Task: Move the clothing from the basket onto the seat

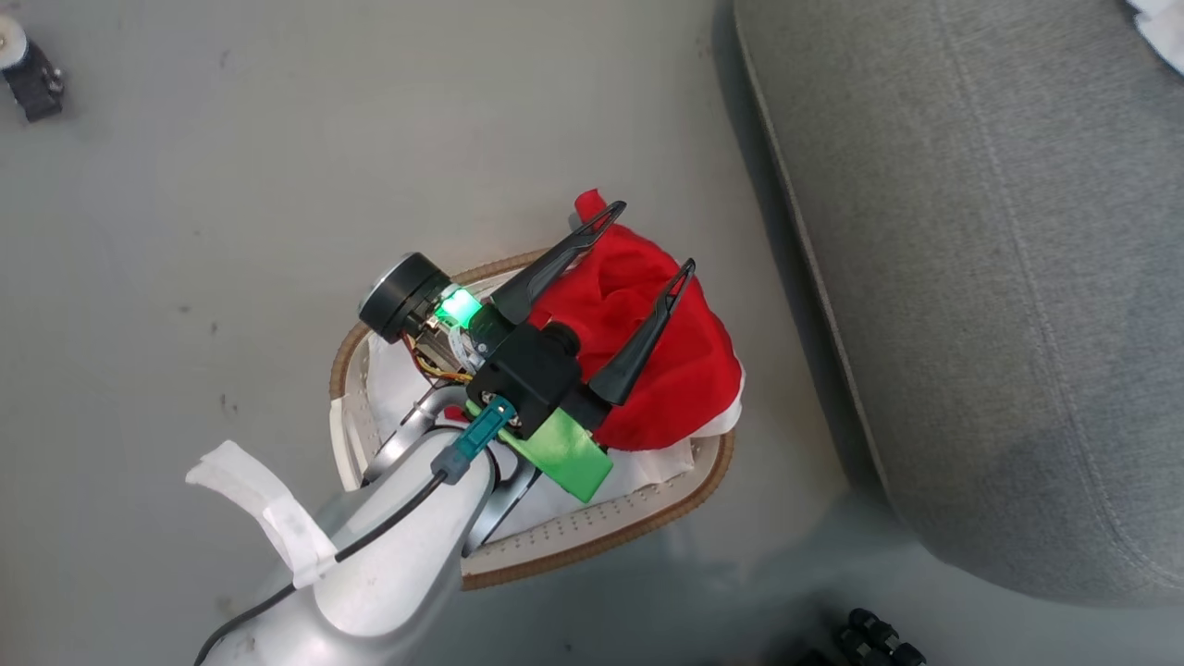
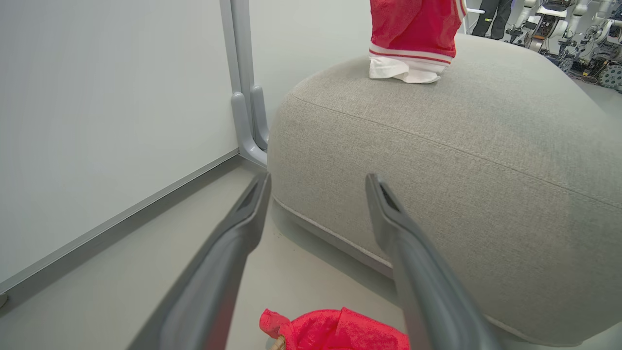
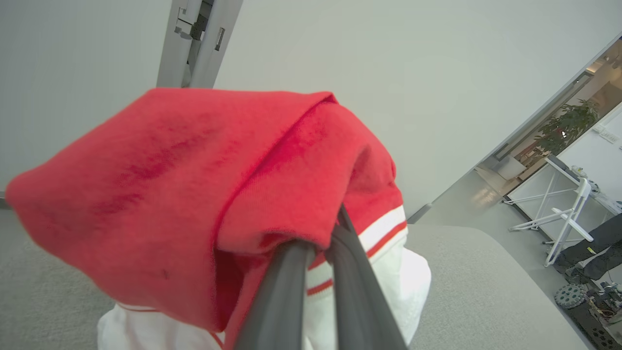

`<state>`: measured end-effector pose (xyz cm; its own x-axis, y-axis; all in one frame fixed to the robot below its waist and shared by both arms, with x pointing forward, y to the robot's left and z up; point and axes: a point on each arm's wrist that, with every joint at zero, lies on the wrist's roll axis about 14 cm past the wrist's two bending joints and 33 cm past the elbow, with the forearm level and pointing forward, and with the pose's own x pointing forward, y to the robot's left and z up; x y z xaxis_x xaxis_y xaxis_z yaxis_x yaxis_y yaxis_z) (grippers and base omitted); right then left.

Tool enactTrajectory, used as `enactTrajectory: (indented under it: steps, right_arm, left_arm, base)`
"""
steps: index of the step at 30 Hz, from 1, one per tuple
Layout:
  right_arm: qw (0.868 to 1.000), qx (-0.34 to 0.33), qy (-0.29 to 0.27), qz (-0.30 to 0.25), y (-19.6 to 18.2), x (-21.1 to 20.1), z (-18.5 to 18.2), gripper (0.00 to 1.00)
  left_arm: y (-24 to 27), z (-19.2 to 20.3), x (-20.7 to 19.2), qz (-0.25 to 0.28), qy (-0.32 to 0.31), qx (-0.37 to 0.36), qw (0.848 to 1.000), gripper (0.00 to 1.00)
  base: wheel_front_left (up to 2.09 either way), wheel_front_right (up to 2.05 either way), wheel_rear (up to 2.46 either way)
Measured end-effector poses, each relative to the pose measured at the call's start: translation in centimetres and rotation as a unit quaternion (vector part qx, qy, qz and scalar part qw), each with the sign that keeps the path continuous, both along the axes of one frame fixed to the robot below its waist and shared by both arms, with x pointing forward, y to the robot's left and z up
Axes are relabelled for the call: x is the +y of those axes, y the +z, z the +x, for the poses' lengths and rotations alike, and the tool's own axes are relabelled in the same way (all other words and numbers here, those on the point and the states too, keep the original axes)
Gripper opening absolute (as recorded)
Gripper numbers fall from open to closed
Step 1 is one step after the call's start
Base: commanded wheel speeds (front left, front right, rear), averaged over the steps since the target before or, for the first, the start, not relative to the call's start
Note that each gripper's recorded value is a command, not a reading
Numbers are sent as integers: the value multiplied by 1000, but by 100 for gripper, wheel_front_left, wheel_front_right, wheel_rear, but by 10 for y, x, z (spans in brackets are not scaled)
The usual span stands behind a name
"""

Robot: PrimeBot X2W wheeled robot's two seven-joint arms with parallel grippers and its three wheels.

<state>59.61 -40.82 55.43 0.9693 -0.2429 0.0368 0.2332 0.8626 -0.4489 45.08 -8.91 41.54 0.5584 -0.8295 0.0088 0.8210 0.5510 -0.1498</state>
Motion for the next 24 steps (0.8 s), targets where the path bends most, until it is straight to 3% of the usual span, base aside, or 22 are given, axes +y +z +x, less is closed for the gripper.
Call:
enactTrajectory:
  steps: [9, 13, 15, 16, 24]
  right_arm:
    - [992, 115, 27, 45, -127, 41, 15, 0]
    - [988, 141, 34, 50, -150, 50, 7, 0]
    - [988, 142, 38, 46, -148, 51, 4, 28]
    - [988, 141, 40, 44, -146, 52, 2, 100]
    - [990, 126, 59, 34, -126, 61, -18, 100]
  left_arm:
    - [-35, 12, 20, 18, 27, 29, 999, 100]
    - [-39, 14, 23, 21, 33, 32, 999, 100]
    - [-35, 15, 22, 19, 32, 29, 999, 100]
    - [-32, 15, 21, 17, 32, 26, 999, 100]
    - [-9, 15, 20, 6, 43, 15, 999, 100]
  base:
    - [0, 0, 0]
    - [0, 0, 0]
    - [0, 0, 0]
    - [0, 0, 0]
    - [0, 0, 0]
